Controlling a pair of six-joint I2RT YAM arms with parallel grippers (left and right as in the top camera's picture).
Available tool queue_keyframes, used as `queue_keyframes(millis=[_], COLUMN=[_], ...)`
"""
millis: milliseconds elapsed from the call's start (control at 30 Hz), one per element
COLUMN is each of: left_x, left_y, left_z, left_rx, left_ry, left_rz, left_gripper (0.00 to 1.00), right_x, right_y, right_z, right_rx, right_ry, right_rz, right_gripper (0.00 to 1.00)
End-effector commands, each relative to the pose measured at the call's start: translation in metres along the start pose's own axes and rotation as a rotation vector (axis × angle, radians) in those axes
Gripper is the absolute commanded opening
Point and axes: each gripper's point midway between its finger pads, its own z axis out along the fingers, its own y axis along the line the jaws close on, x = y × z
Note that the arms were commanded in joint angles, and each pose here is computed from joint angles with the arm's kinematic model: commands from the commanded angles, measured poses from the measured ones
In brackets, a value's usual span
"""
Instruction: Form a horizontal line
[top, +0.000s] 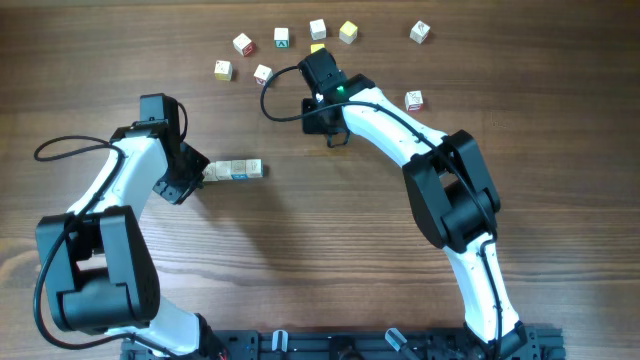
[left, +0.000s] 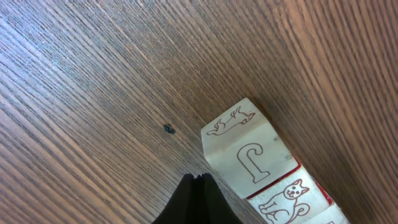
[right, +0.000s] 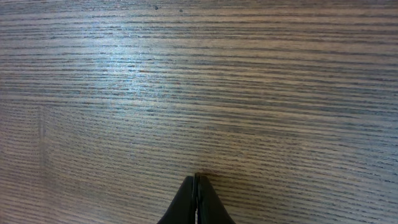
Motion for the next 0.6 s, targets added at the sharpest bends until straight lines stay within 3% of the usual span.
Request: queue_keyframes(millis=[0, 567], left_x=[-0.0028, 0.0002], left_y=[0.0033, -0.0012], left_z=[0.0009, 0.0008], left_rx=[-0.012, 0.012], left_ry=[-0.017, 0.003], left_rz=[-0.024, -0.027], left_gripper=[0.04, 0.04], right_x=[-0.0108, -0.0108], right_y=[0.0014, 0.0013], right_z=[-0.0141, -0.0141], right_rx=[0.010, 0.011], right_ry=[-0.041, -0.041], right_rz=[0.000, 0.000], right_gripper=[0.04, 0.05])
